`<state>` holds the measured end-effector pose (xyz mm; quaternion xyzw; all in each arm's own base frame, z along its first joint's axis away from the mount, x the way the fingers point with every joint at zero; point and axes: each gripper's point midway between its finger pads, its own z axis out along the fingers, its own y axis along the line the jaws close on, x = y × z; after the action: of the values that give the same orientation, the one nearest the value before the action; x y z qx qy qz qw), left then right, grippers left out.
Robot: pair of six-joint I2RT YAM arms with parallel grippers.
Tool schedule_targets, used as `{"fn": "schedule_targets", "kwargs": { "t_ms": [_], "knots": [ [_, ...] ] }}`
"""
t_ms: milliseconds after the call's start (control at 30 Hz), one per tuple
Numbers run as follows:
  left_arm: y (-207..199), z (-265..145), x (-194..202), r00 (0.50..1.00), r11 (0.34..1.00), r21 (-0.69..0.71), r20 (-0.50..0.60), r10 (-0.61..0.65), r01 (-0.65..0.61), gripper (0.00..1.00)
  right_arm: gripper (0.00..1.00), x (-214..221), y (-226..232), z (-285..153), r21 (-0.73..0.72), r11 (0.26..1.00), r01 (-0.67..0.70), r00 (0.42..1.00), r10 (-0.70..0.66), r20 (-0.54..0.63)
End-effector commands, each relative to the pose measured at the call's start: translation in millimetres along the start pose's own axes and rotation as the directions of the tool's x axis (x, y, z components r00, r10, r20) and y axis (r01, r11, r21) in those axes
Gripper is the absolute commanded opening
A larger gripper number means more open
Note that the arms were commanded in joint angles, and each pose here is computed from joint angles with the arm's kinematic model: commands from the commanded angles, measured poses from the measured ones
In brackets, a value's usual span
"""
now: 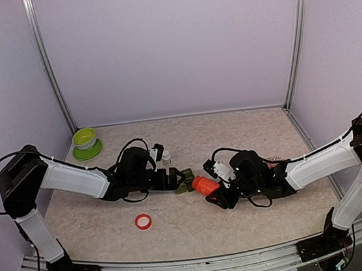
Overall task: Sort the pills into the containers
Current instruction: Pour the pill into the compartment of the pill container.
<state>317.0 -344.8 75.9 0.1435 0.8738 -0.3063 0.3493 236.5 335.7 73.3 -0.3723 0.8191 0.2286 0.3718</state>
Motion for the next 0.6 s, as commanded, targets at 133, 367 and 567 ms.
{"fn": "schedule_targets", "kwargs": {
  "t_ms": [133, 367, 567],
  "knots": [
    [-17.0, -5.5, -5.4, 0.996, 0.99, 0.126, 0.065, 0.055, -0.063, 0.99, 0.29, -17.6, -4.0, 6.4, 0.006, 1.0, 0.001, 1.0, -0.001, -0.01],
    [-16.4, -6.6, 0.0, 0.997, 0.987, 0.157, 0.065, 0.029, -0.039, 0.99, 0.29, -13.8, -7.5, 14.0, 0.004, 1.0, -0.007, 0.999, 0.007, -0.034],
    [-7.6, -9.2, -2.7, 0.997, 0.991, 0.132, 0.072, 0.021, -0.031, 0.99, 0.29, -15.7, -10.2, 17.5, 0.008, 1.0, -0.008, 0.999, 0.008, -0.041]
  ]
}}
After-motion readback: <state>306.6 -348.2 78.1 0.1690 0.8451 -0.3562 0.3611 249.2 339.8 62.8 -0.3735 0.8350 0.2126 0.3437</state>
